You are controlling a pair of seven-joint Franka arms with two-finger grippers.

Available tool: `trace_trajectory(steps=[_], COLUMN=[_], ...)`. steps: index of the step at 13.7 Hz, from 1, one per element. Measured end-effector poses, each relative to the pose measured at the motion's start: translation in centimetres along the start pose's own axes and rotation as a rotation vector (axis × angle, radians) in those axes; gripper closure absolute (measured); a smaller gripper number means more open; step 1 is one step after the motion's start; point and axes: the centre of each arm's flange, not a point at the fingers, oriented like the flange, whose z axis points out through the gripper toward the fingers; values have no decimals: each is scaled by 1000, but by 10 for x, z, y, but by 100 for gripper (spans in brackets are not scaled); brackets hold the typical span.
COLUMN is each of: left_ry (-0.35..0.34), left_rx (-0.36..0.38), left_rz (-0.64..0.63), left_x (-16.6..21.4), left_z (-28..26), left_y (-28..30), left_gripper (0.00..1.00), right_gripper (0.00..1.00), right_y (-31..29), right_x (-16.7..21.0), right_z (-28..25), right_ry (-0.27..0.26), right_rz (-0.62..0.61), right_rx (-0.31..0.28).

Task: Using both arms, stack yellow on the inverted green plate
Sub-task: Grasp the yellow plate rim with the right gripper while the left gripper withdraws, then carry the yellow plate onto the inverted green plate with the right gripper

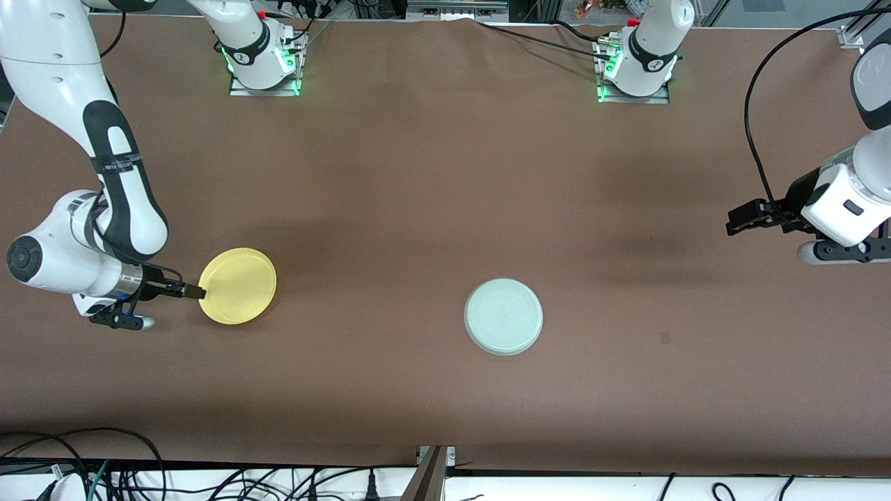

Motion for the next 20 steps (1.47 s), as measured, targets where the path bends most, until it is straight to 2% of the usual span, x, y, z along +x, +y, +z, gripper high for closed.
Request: trace_trajectory(steps=[1,5,7,10,13,15,18,20], left_ry=[-6,-10,-4,1,-5,-6,-3,-1], left_rx=[0,0,0,-1,-2,-3,-3,-3], left_rz=[-1,1,1,0,22,24,26,28], left_x=[1,2,3,4,7,9,9,9], left_z=[4,9,8,7,11,13,13,12], left_y=[0,1,1,-4,-19,-20,-19,-17], left_gripper=[0,0,0,0,0,0,0,0], right_gripper=[36,81,97,97,97,97,97,97], right_y=[-1,-3,-14,-60,-162,-238,-362,-420], right_x=[0,-2,-1,2,-4,-17,-52,-73], right_z=[5,10,9,-4,-24,-32,-25,-2], right_ry=[-6,-17,-21,-16,3,-3,-4,39], right_rz=[-2,-3,-17,-81,-118,-88,-79,-114], right_rx=[1,2,15,61,154,197,221,250])
